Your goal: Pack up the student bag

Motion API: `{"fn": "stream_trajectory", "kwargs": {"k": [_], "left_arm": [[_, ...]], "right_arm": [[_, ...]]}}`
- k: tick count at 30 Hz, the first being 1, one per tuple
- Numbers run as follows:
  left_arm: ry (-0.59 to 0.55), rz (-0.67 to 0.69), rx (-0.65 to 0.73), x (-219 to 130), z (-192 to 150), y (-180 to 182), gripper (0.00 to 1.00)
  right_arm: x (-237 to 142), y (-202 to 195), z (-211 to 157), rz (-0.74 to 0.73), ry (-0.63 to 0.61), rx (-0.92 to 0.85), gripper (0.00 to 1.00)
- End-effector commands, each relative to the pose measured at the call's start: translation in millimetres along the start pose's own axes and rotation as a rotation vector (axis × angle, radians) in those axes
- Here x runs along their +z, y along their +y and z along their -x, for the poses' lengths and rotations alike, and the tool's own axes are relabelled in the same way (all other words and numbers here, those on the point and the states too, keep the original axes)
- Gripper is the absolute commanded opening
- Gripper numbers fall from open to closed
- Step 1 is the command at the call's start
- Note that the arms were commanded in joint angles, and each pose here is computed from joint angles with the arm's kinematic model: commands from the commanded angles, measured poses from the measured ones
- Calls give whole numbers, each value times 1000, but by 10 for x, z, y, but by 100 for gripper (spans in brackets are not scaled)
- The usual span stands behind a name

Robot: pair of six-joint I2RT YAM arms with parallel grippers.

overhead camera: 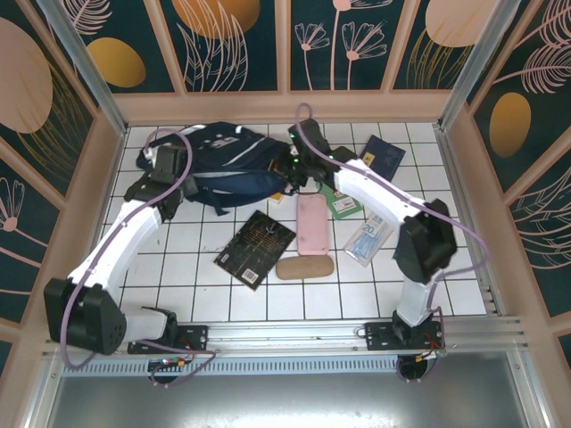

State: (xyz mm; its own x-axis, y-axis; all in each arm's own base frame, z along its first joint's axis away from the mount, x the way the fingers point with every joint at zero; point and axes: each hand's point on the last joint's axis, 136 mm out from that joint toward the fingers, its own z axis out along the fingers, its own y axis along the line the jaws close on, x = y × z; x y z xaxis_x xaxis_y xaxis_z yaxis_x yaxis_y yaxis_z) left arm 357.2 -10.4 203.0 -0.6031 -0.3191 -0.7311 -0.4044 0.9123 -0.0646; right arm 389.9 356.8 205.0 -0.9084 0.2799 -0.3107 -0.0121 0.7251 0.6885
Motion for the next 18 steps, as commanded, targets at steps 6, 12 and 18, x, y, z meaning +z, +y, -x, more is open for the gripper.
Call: {"fn": "stream_trajectory", "kwargs": {"k": [6,12,18], "left_arm": [[-75,376,-77,-235,-234,1026,0],[-3,343,-106,-171,-529,1037,1],[73,202,-126,-85,-714,817,39]], "right_arm": [[763,48,47,-58,107,-180,0],[1109,7,-143,-60,162,-194,0],[1019,-7,-125,-64,142,-238,35]]}}
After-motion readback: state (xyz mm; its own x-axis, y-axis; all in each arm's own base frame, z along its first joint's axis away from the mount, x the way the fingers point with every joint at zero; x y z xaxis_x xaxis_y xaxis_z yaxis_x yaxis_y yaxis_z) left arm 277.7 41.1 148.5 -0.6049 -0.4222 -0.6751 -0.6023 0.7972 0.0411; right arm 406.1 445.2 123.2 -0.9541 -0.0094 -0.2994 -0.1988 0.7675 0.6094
